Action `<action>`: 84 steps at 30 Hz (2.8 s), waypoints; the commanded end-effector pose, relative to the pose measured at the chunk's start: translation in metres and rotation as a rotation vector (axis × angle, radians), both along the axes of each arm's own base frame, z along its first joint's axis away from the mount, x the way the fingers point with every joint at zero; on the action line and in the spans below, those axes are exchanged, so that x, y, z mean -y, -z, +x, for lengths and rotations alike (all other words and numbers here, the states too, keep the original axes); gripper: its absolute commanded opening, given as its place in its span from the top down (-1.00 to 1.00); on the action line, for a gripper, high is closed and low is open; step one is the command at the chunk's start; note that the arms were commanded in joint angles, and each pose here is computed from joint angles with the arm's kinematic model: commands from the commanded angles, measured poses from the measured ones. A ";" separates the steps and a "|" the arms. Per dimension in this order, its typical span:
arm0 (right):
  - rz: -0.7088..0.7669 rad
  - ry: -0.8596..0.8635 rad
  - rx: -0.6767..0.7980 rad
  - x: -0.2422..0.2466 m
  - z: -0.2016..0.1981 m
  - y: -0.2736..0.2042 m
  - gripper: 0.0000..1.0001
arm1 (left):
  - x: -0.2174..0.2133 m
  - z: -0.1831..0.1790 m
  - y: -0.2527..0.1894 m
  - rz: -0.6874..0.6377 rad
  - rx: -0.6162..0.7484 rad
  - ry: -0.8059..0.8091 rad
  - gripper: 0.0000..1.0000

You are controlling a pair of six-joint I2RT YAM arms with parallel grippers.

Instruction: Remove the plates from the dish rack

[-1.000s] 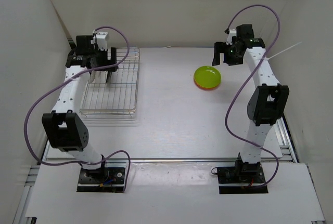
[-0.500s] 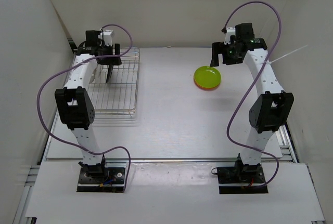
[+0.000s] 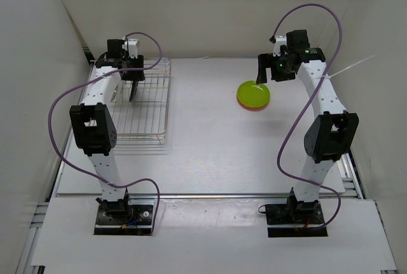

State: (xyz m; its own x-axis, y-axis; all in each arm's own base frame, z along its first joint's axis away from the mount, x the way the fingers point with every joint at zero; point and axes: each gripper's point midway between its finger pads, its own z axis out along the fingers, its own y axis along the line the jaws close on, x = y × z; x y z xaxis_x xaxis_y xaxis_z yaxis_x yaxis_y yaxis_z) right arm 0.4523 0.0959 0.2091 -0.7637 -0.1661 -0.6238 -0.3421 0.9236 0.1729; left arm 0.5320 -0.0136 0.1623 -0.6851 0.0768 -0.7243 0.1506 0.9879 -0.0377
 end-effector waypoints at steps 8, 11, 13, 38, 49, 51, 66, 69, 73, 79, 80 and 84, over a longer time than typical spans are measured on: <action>0.020 -0.023 0.055 -0.005 -0.006 -0.022 -0.93 | -0.001 0.003 0.002 0.003 0.000 -0.004 0.20; 0.019 -0.023 0.044 -0.005 -0.007 -0.018 -0.93 | -0.001 -0.002 0.001 0.003 -0.002 -0.004 0.33; 0.018 -0.023 0.035 -0.005 -0.009 -0.014 -0.93 | -0.001 -0.002 0.001 0.003 -0.002 -0.004 0.33; 0.004 -0.032 0.038 -0.011 -0.008 -0.019 -0.96 | 0.038 -0.036 -0.126 -0.167 0.099 0.131 0.78; 0.190 0.028 0.141 -0.013 0.020 -0.091 -0.98 | 0.207 -0.140 -0.200 -0.075 0.229 0.701 0.78; 0.260 -0.076 0.144 -0.029 0.004 -0.105 -0.98 | 0.209 -0.139 -0.171 0.224 0.240 0.683 0.78; 0.614 -0.492 -0.033 -0.099 -0.096 -0.117 -0.94 | 0.321 -0.199 -0.144 1.296 0.817 0.788 0.78; 0.588 -0.492 -0.051 -0.102 -0.093 -0.106 -0.91 | 0.337 -0.209 -0.156 1.277 0.900 0.770 0.78; 0.590 -0.489 -0.045 -0.103 -0.091 -0.109 -0.88 | 0.348 -0.224 -0.153 1.241 0.906 0.799 0.78; 0.603 -0.472 -0.056 -0.104 -0.086 -0.108 -0.37 | 0.351 -0.227 -0.148 1.253 0.887 0.818 0.78; 0.601 -0.475 -0.046 -0.104 -0.085 -0.109 -0.06 | 0.351 -0.227 -0.148 1.253 0.887 0.818 0.78; 0.611 -0.460 -0.063 -0.105 -0.087 -0.107 0.35 | 0.352 -0.227 -0.152 1.226 0.903 0.794 0.78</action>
